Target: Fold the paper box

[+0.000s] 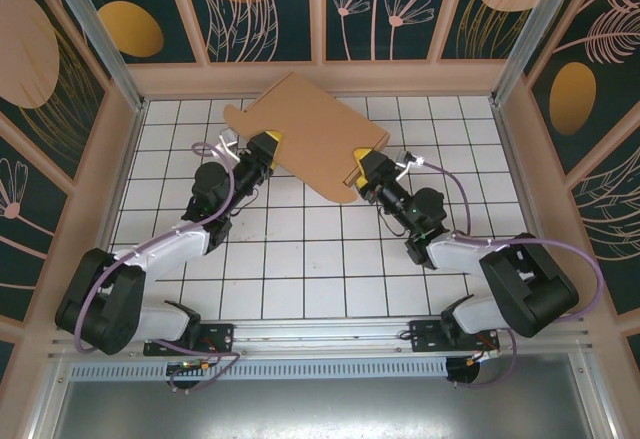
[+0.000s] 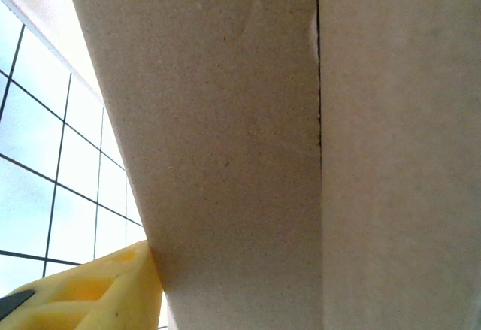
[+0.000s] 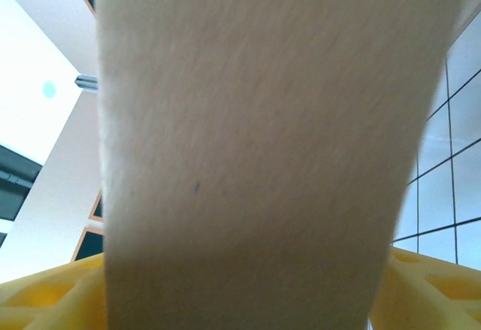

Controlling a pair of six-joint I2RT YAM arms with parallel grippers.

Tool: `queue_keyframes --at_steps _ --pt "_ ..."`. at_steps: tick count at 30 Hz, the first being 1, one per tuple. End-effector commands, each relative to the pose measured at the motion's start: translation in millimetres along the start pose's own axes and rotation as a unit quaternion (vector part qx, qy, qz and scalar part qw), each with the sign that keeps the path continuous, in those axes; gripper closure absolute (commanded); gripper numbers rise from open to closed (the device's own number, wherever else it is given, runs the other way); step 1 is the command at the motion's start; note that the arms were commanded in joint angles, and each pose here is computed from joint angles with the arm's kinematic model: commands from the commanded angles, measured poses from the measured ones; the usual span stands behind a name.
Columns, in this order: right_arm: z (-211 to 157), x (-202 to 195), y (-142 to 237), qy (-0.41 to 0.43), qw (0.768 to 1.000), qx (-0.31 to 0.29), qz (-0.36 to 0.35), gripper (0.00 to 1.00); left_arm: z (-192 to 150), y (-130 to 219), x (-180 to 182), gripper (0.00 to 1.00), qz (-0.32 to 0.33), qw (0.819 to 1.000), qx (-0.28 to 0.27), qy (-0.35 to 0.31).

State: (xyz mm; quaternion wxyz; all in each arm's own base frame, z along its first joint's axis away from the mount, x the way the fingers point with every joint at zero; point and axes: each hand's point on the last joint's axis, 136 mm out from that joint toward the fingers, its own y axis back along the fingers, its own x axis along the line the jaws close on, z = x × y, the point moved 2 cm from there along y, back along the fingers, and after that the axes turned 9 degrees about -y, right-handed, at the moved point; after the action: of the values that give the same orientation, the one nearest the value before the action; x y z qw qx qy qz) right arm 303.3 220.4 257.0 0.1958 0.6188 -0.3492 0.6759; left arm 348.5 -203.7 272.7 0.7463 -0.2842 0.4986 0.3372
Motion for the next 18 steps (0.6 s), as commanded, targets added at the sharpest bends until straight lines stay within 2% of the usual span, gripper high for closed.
queue_keyframes --at_steps 1,5,12,14,18 --pt "4.9 14.0 -1.1 0.03 0.999 0.017 0.021 0.22 0.6 4.3 -18.3 0.46 -0.027 0.999 0.003 -0.018" --pt "2.4 20.5 -4.1 0.03 0.997 0.045 0.05 0.25 -1.8 3.9 -18.6 0.46 -0.028 0.999 0.012 -0.015" --pt "-1.9 21.0 -7.0 0.031 0.995 0.065 0.062 0.44 -4.2 7.3 -16.8 0.47 -0.022 0.999 0.017 -0.021" --pt "2.3 20.8 -0.7 0.038 0.996 0.046 0.061 0.48 -4.9 7.1 -16.8 0.42 -0.018 0.999 0.021 -0.026" --pt "11.8 27.1 13.6 0.084 0.995 -0.002 0.053 0.54 -7.6 7.9 -6.8 0.25 0.027 0.998 0.036 -0.042"
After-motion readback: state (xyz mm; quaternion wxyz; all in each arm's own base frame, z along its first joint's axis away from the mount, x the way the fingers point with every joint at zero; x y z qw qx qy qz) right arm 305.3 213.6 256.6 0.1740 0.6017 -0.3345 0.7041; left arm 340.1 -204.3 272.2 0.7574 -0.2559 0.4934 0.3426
